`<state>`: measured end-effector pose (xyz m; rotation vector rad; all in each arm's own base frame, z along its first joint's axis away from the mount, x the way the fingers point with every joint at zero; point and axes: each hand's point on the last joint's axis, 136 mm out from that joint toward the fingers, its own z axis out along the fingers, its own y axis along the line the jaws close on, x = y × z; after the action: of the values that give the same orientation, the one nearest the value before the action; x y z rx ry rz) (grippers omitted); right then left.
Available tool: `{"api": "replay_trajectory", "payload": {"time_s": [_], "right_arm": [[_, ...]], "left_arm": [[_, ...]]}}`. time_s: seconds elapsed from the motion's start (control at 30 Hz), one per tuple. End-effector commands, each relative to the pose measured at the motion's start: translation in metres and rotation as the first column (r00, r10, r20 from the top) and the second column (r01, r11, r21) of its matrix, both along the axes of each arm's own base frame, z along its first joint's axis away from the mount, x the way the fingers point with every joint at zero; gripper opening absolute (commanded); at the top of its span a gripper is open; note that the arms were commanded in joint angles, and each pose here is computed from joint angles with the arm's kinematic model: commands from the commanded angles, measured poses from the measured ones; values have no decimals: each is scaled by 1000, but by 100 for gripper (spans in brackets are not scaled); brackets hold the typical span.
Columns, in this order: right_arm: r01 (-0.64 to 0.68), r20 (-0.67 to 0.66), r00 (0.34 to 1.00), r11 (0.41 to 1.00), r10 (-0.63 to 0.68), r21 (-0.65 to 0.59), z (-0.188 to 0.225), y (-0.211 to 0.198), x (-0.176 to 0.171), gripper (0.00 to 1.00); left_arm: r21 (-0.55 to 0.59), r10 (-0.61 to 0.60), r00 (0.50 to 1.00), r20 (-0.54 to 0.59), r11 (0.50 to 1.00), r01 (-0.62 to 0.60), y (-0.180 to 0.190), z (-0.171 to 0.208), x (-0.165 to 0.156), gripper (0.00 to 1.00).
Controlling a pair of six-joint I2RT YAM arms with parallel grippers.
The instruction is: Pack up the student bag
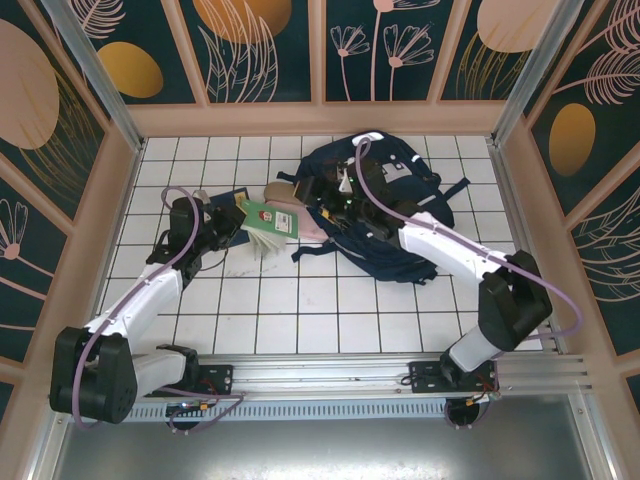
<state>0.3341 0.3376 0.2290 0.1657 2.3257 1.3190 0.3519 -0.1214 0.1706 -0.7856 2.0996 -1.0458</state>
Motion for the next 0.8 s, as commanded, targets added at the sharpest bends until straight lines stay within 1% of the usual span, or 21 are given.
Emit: {"api": "replay_trajectory", "payload": {"time_s": [0.0,0.07,0.17,0.27,0.5,0.63,0.77], "right_arm": [[-38,-63,997,997,42,72,-15,3,-11,99],[-56,-117,990,989,72,134,-23,10,-16,99],[-52,-160,983,974,89,222,-26,17,-18,99],[-49,-195,974,950,114,307,-28,25,-20,99],[-61,-187,969,893,160,446,-23,45,-24,99],[-59,-167,972,860,165,507,-17,52,-26,99],[-79,-151,968,817,199,572,-11,63,-29,99]], "left_arm": [[-98,-20,996,82,995,28,-10,35,3,0],[-171,-18,996,83,985,32,-14,38,1,0],[-282,-24,994,109,958,54,-22,51,-2,0],[-359,-8,991,131,932,55,-23,65,-6,0],[-467,36,981,192,882,59,-20,104,-12,0],[-513,68,976,207,857,49,-16,119,-14,0],[-571,75,973,217,818,64,-17,130,-16,0]]}}
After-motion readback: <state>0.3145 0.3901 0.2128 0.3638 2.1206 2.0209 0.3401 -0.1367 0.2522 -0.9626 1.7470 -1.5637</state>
